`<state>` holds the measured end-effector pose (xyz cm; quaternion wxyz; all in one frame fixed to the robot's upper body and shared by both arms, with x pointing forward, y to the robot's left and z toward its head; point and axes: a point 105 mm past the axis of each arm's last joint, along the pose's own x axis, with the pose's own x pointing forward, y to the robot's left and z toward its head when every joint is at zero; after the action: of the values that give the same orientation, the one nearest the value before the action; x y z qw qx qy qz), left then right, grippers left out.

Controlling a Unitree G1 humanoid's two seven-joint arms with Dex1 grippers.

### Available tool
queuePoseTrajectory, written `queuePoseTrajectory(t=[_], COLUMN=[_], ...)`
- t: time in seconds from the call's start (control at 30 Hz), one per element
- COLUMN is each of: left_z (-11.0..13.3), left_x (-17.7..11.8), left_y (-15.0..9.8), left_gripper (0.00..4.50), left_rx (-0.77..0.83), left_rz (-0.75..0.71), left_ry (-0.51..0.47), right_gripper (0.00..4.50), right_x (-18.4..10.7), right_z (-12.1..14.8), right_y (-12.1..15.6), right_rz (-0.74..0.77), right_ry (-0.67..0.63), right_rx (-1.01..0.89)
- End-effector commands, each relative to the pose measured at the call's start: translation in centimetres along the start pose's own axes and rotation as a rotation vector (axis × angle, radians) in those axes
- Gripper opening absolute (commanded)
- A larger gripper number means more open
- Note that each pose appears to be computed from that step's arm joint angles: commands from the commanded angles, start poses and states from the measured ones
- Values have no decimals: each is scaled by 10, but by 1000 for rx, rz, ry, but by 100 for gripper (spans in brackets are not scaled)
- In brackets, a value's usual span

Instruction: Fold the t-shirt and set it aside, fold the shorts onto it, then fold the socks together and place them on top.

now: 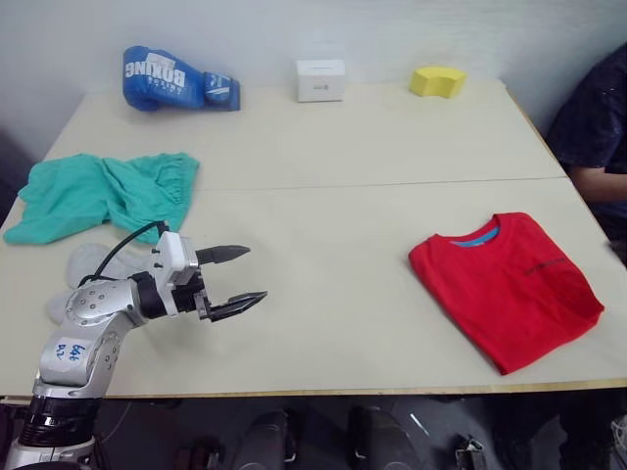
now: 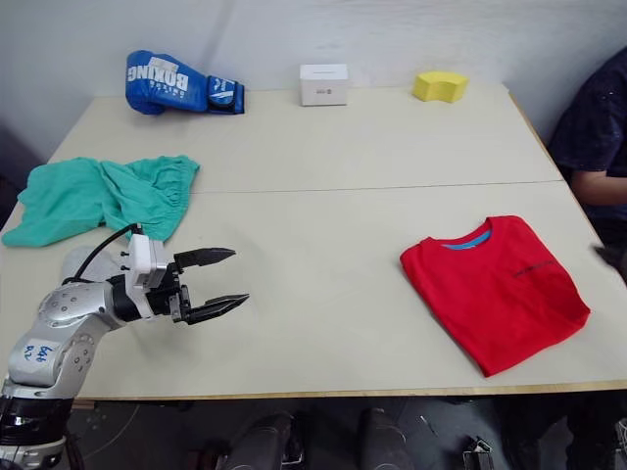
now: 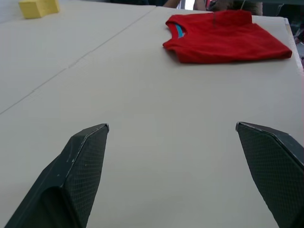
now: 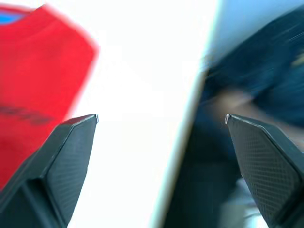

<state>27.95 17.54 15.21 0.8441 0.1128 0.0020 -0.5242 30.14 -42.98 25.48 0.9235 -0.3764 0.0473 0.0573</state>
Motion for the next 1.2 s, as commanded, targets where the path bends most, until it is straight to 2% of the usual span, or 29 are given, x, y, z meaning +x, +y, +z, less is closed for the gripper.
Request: queuePoseTrajectory(t=[0.03,0.13,0.2,0.37,0.47,0.6,0.7,0.83,0.93,1.03,1.13,1.2], left_z=[-1,-6,-14,-30,-46,-64,-69,-71,-65,-54,-43,-31], left_x=[-10,-18,-36,-108,-167,-239,-264,-276,-263,-232,-205,-179], left_y=[11,19,23,31,29,12,-11,-38,-35,-15,12,40], left_gripper=[450,450,450,450,450,450,450,450,450,450,450,450], left_rx=[37,43,8,-53,-67,-68,-105,-168,-230,-249,-216,-154], left_rz=[35,82,164,508,779,1117,1243,1346,1328,1201,1092,988], left_ry=[14,19,21,39,76,134,137,125,59,41,99,165], right_gripper=[447,447,447,447,447,447,447,447,447,447,447,447], right_x=[12,20,26,17,-3,-3,-1,1,0,0,0,0], right_z=[56,74,89,111,116,112,103,101,109,118,129,137], right_y=[22,64,106,194,247,258,259,258,262,264,263,260], right_rz=[67,168,204,335,530,502,476,450,466,479,478,473], right_ry=[-222,-321,-444,-624,-711,-732,-715,-701,-713,-726,-742,-761], right_rx=[-81,-96,-60,47,76,179,193,227,242,245,247,257])
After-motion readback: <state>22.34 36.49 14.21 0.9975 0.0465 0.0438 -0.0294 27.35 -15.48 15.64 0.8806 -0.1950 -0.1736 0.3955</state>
